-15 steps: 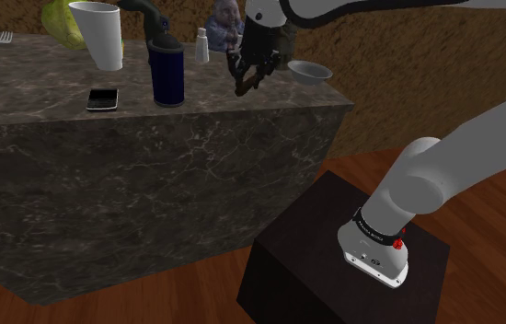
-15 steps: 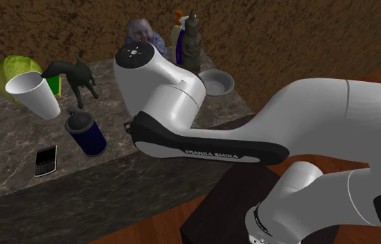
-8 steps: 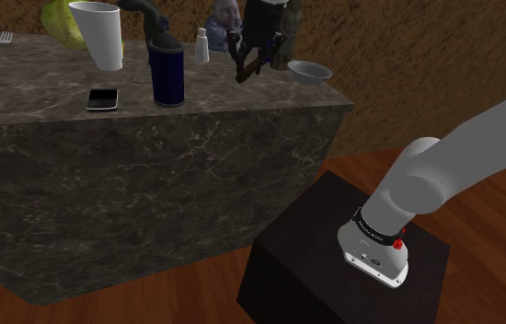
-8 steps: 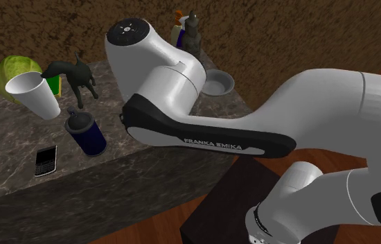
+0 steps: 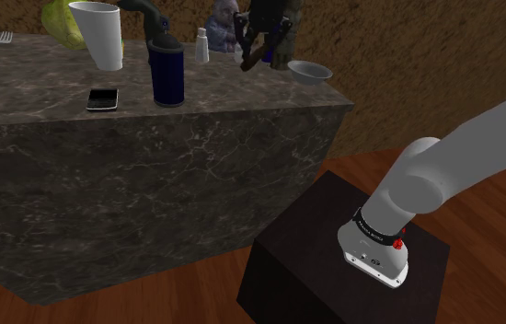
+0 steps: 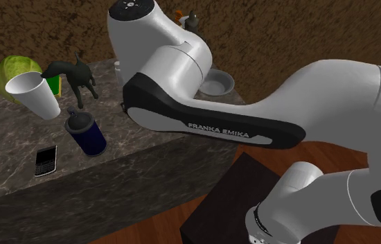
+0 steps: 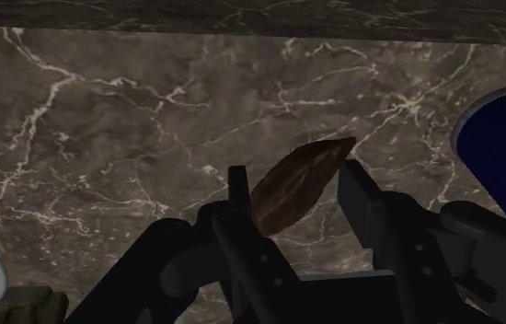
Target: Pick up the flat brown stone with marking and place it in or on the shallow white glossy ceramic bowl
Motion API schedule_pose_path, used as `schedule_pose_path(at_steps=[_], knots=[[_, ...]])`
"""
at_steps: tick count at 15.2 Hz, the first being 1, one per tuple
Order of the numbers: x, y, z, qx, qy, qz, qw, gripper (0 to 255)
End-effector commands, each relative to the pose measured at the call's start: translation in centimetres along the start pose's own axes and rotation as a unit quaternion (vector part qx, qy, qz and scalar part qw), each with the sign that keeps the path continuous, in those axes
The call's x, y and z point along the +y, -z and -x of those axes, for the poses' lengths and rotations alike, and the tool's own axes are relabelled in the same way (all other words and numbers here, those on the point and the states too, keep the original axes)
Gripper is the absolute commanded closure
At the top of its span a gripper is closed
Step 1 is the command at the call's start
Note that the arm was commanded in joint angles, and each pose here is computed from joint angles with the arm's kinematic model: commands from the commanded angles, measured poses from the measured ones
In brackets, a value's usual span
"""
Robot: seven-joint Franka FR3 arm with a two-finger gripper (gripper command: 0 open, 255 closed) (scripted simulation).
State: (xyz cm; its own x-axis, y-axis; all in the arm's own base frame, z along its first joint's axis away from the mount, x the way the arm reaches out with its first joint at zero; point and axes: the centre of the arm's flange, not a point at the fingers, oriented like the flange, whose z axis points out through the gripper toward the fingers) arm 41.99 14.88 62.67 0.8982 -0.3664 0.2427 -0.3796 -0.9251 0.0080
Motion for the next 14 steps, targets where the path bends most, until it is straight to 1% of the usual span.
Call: schedule_pose_path(at_steps=[1,14], knots=[[2.2,0.0,-1.0,0.000,0.000,0.000,1.0000,255],[18.0,-1.3,-7.7,0.000,0.000,0.000,1.0000,255]])
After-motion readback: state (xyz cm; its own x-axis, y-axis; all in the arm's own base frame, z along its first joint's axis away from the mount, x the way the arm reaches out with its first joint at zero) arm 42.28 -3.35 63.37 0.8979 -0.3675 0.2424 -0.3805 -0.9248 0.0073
